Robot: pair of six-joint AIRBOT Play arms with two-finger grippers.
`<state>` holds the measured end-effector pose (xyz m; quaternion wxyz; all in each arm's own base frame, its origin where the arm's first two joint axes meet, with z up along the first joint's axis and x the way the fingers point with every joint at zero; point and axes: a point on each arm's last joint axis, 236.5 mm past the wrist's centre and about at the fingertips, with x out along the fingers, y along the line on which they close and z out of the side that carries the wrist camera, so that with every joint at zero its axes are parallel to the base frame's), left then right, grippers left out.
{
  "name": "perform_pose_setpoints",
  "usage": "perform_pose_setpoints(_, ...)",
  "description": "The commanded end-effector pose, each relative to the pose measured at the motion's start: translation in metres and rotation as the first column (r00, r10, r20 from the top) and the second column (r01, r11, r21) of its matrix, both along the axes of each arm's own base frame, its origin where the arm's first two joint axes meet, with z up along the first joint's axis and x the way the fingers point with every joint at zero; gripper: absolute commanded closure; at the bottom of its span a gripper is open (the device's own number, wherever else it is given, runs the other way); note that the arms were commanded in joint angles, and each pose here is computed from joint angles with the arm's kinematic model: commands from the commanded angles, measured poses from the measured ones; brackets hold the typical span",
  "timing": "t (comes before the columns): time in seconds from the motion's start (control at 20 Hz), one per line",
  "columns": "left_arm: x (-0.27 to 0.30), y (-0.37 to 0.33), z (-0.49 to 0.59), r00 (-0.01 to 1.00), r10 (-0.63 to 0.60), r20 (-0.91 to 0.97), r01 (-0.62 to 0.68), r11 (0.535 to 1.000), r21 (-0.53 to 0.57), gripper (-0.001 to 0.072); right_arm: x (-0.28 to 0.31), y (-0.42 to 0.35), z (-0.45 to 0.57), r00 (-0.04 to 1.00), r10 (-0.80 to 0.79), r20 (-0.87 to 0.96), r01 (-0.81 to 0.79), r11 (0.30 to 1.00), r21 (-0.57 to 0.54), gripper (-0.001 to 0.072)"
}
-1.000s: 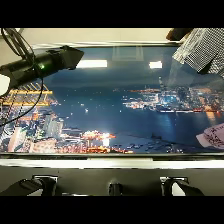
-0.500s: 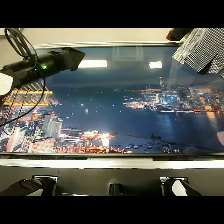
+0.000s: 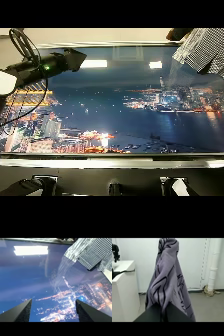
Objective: Fold the clothes and pants, and hang the long-sleeved shirts on hangers.
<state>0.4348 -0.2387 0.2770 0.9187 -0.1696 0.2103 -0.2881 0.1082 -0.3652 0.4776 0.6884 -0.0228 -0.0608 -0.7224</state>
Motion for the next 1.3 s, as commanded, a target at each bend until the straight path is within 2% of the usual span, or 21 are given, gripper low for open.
perform_pose_setpoints(0.0,0.000,0.000,-0.001,1.000,0.000,-0.001,0.000,1.000,0.001,0.0092,0.001,-0.003,-0.003,1.000,0.005,0.007,-0.005,1.000,0.007,0.0680)
perform_pose_setpoints(0.3,0.000,0.000,-0.001,1.000,0.000,-0.001,0.000,1.000,0.001,0.0093,0.010,-0.001,0.015,0.999,0.048,0.009,-0.047,0.997,-0.067,0.0680)
perform_pose_setpoints(0.65,0.000,0.000,-0.001,1.000,-0.001,-0.002,0.001,1.000,0.000,0.0093,0.001,0.004,0.028,0.999,0.025,0.041,-0.020,0.993,-0.113,0.0680)
perform_pose_setpoints(0.85,0.000,0.000,-0.001,1.000,-0.001,-0.002,0.001,1.000,0.000,0.0092,0.000,-0.005,0.012,0.999,-0.012,0.035,0.014,0.998,-0.064,0.0680)
perform_pose_setpoints(1.25,-0.010,-0.004,-0.016,0.997,-0.038,-0.062,0.040,0.999,0.032,0.0093,-0.001,-0.011,0.002,0.999,-0.035,0.031,0.036,0.999,-0.033,0.0679)
